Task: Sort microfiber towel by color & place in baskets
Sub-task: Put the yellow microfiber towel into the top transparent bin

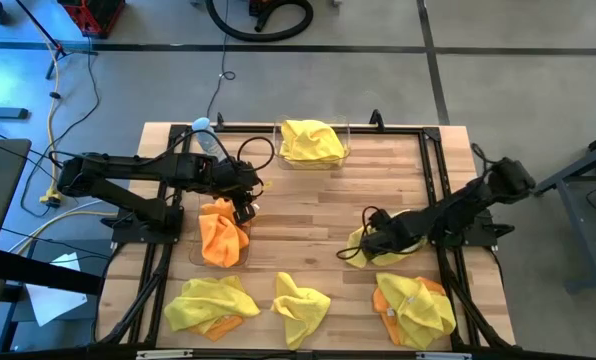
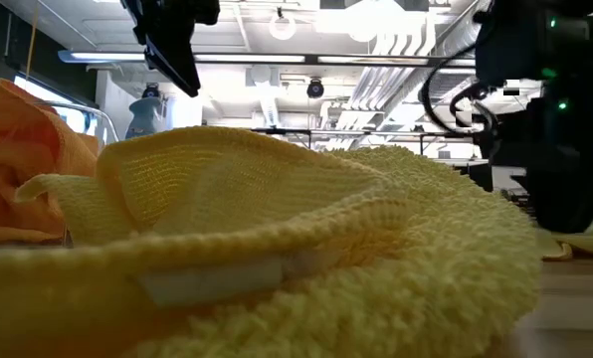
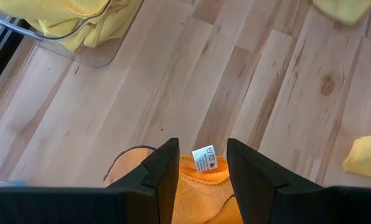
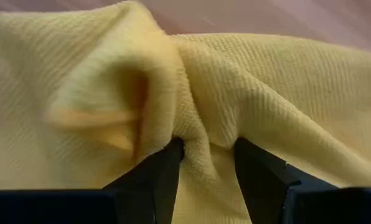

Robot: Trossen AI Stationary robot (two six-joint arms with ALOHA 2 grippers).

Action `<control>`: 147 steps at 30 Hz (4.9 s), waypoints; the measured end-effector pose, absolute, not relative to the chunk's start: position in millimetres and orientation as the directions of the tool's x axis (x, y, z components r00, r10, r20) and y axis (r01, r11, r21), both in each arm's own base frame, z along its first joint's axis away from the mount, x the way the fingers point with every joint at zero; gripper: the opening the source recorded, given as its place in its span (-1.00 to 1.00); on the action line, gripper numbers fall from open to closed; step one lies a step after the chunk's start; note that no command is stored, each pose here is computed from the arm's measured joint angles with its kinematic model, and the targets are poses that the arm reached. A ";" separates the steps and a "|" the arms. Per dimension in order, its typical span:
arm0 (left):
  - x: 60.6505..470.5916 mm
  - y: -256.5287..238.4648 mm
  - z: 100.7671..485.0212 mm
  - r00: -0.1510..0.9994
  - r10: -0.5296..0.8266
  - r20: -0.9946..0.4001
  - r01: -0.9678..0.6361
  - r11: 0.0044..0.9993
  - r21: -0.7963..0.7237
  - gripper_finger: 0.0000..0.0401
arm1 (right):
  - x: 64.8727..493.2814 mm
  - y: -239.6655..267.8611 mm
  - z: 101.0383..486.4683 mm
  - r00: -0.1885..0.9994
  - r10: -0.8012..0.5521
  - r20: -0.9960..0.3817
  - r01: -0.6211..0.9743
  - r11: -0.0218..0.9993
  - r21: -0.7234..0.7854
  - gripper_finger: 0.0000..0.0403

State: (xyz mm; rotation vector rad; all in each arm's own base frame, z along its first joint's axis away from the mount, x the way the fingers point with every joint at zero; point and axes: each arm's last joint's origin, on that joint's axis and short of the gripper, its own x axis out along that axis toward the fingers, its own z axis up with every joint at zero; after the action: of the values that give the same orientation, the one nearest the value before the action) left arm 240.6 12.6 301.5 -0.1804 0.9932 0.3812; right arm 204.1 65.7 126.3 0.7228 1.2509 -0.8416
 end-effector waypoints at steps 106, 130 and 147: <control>106.0 21.3 323.6 0.707 0.422 -0.567 -0.455 0.886 0.092 -0.39 | 370.7 -222.5 259.7 0.393 -0.334 -0.857 0.849 0.489 0.199 -0.35; 106.2 21.4 324.1 0.709 0.425 -0.563 -0.477 0.877 0.061 -0.39 | 376.4 -225.7 233.9 0.353 -0.268 -0.896 0.857 0.477 0.195 -0.35; 134.7 24.0 310.6 0.627 0.421 -0.656 -0.572 0.820 -0.020 -0.39 | 333.0 -183.0 286.3 0.510 -0.173 -0.843 0.549 0.820 0.164 -0.35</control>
State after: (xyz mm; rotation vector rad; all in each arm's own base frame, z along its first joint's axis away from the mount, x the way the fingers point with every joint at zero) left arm 134.7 24.0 310.6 -0.2359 0.6866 0.5754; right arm 333.0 -183.0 286.3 0.4447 0.9428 -0.4521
